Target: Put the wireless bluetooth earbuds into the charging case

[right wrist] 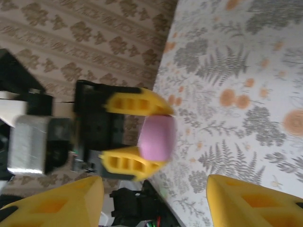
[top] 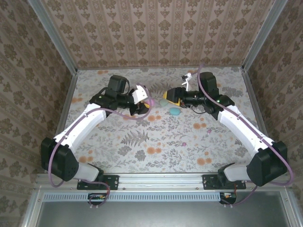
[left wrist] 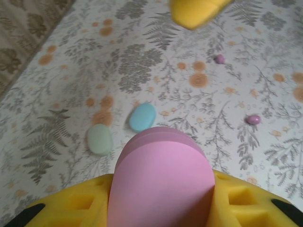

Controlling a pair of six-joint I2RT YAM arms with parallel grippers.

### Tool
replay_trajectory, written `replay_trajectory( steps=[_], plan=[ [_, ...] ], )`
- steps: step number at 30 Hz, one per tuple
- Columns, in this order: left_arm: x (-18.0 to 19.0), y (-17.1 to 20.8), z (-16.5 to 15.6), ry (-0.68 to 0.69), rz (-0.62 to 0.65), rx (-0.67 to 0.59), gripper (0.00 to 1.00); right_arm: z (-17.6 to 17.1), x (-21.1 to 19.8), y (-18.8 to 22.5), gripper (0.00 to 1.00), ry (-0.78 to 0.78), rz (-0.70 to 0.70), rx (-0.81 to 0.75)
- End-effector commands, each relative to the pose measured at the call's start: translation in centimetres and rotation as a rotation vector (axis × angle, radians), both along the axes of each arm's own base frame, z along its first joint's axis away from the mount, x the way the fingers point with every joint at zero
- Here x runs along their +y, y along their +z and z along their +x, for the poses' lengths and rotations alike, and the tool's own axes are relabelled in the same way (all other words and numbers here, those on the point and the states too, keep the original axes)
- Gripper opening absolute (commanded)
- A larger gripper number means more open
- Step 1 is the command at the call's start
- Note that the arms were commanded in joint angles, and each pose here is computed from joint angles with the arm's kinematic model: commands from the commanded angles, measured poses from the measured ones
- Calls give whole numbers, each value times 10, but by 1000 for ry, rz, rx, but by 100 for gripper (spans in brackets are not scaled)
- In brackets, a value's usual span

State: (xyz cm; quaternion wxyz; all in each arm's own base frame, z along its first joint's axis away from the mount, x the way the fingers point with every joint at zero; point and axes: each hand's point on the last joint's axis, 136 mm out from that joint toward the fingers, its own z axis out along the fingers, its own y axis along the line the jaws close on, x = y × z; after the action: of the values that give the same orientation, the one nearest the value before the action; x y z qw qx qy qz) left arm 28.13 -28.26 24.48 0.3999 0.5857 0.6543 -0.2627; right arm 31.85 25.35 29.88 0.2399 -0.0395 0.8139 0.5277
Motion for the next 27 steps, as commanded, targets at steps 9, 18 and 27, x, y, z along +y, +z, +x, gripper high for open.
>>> replay_trajectory(
  steps=[9, 18, 27],
  plan=[
    [-8, 25, -9, -54, -25, -64, 28, -2, 37, -14, 59, 100, -15, 85],
    [-9, 27, -13, -65, -27, -70, 28, 2, 53, -26, 57, 147, -31, 128],
    [-8, 27, -8, -39, -2, -87, 28, 4, 57, -39, 48, 154, -67, 163]
  ],
)
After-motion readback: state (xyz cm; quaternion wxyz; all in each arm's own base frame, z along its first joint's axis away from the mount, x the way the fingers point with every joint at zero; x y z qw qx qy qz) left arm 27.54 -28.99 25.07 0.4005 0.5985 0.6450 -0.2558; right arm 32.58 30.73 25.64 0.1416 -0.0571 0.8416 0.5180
